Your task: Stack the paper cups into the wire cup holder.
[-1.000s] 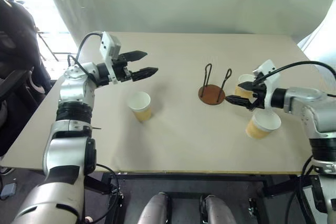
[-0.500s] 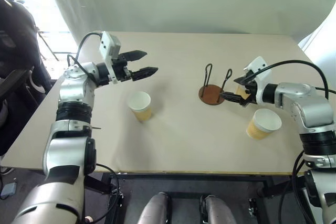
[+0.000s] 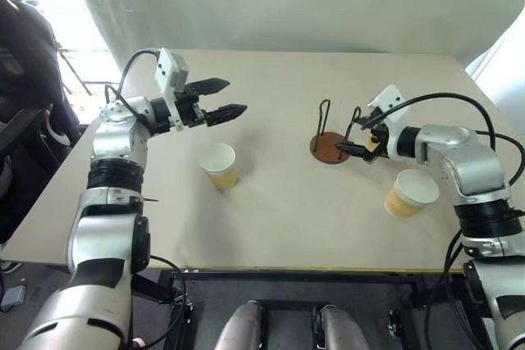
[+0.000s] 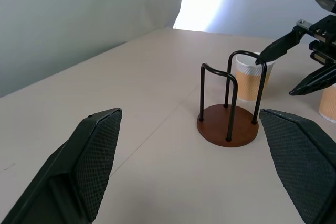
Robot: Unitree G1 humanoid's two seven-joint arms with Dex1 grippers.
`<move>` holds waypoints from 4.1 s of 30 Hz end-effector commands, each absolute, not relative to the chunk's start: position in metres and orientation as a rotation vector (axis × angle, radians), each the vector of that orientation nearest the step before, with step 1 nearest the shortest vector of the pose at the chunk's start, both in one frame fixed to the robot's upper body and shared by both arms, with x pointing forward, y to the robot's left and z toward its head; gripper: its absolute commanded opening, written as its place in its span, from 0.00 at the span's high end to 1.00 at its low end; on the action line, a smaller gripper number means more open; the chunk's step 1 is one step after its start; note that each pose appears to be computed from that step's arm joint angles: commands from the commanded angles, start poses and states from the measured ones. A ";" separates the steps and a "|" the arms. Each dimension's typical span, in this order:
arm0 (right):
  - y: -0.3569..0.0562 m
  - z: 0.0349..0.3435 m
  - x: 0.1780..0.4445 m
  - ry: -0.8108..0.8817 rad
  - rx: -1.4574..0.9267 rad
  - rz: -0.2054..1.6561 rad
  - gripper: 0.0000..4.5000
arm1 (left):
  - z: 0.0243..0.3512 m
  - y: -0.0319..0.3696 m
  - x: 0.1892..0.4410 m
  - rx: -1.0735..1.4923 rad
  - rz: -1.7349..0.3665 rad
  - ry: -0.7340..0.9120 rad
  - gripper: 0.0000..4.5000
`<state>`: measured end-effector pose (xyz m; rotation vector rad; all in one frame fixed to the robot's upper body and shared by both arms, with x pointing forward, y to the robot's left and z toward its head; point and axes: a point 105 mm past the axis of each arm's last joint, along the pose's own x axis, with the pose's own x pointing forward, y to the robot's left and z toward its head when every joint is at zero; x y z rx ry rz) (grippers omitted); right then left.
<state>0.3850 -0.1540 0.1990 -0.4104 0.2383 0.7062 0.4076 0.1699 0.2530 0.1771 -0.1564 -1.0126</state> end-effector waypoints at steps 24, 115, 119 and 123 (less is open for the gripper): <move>-0.144 0.192 0.408 0.207 -0.540 0.628 0.04 | 0.276 0.173 0.404 0.221 -0.990 -0.228 0.00; -0.138 0.179 0.369 0.417 -0.743 1.197 0.01 | 0.267 0.166 0.394 0.231 -1.102 -0.166 0.00; -0.141 0.182 0.372 0.407 -0.761 1.170 0.01 | 0.266 0.166 0.394 0.231 -1.102 -0.166 0.00; -0.148 0.190 0.375 0.393 -0.786 1.140 0.01 | 0.266 0.165 0.394 0.234 -1.103 -0.168 0.00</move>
